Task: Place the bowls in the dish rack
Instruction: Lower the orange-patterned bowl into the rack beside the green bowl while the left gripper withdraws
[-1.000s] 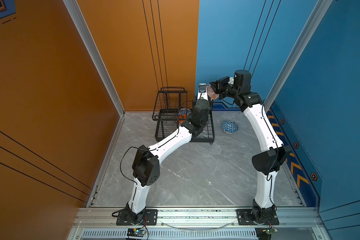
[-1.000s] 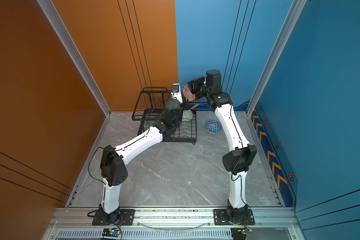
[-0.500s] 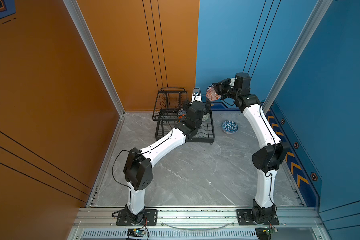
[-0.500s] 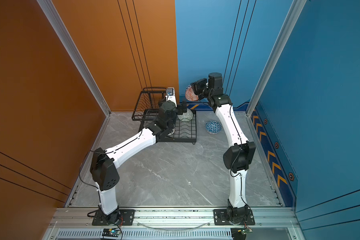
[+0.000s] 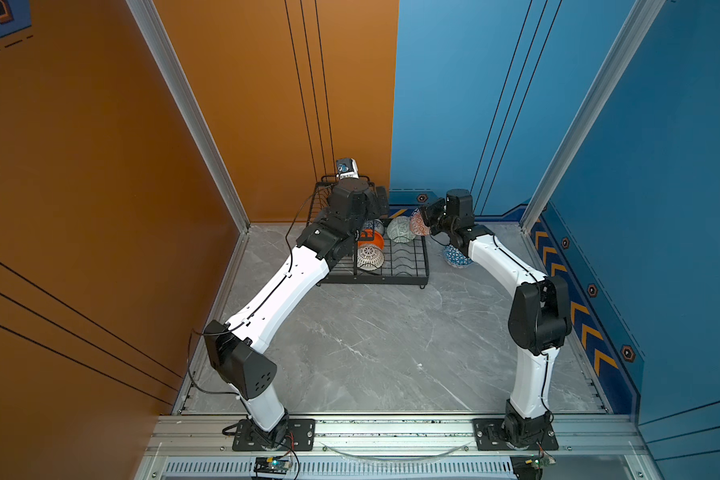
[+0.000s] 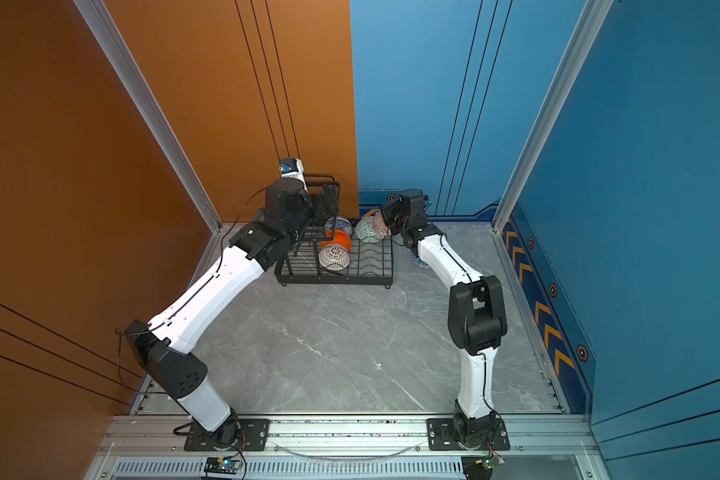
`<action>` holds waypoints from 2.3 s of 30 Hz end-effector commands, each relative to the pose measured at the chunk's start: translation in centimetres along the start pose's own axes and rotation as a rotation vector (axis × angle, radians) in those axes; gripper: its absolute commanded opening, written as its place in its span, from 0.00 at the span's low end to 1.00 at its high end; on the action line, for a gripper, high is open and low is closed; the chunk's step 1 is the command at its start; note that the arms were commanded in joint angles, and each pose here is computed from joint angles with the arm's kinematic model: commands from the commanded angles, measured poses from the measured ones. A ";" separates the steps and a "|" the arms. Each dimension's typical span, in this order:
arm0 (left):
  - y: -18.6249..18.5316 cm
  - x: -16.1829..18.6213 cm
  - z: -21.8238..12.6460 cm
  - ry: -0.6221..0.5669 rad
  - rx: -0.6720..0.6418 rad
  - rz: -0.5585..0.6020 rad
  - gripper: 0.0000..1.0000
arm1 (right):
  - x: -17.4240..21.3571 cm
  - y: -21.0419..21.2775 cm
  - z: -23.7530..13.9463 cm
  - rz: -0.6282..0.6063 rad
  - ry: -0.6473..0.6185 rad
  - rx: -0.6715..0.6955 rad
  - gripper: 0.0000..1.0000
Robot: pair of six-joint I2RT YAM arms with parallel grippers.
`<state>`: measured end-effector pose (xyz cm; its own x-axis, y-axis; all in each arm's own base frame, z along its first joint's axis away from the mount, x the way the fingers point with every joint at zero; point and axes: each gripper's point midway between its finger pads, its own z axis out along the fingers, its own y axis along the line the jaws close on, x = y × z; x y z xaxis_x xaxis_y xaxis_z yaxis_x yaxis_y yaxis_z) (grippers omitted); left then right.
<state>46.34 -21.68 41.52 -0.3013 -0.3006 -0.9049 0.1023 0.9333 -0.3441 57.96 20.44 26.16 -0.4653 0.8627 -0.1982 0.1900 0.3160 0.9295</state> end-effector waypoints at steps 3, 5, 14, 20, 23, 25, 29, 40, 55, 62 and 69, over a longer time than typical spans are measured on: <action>-0.5 2.0 -1.0 0.192 0.157 -0.121 0.98 | -0.2 4.2 -1.2 -0.062 -0.104 -0.141 0.00; -0.4 2.6 -1.0 0.241 0.184 -0.141 0.98 | 0.5 3.6 -0.6 -0.065 -0.104 -0.136 0.00; 1.2 4.2 -1.7 0.327 0.187 -0.166 0.98 | 3.3 2.3 2.0 -0.090 -0.092 -0.124 0.00; 2.3 5.0 -2.1 0.349 0.176 -0.182 0.98 | 4.2 0.2 3.8 -0.093 -0.097 -0.103 0.00; 2.4 5.1 -2.3 0.352 0.179 -0.175 0.98 | 4.5 -0.3 4.4 -0.094 -0.102 -0.105 0.00; 2.4 5.2 -2.4 0.359 0.186 -0.175 0.98 | 4.7 -0.7 4.7 -0.097 -0.106 -0.104 0.00; 2.9 5.1 -2.3 0.362 0.186 -0.183 0.98 | 4.8 -2.0 5.3 -0.098 -0.118 -0.093 0.00; 3.3 5.1 -1.9 0.368 0.185 -0.193 0.98 | 5.1 -4.2 7.1 -0.086 -0.122 -0.084 0.00; 3.6 5.5 -1.9 0.381 0.187 -0.197 0.98 | 5.6 -5.8 8.3 -0.095 -0.119 -0.073 0.00; 4.0 5.4 -1.8 0.376 0.178 -0.200 0.98 | 5.8 -6.6 9.1 -0.089 -0.111 -0.073 0.00; 4.2 5.4 -1.7 0.376 0.172 -0.205 0.98 | 6.1 -6.7 9.7 -0.107 -0.098 -0.072 0.00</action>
<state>44.22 -19.38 35.49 -0.6461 -0.3530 -0.6767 0.1514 0.8097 -0.5670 61.48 26.99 14.05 -0.4068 0.8639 -0.2968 0.1315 0.3769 0.9169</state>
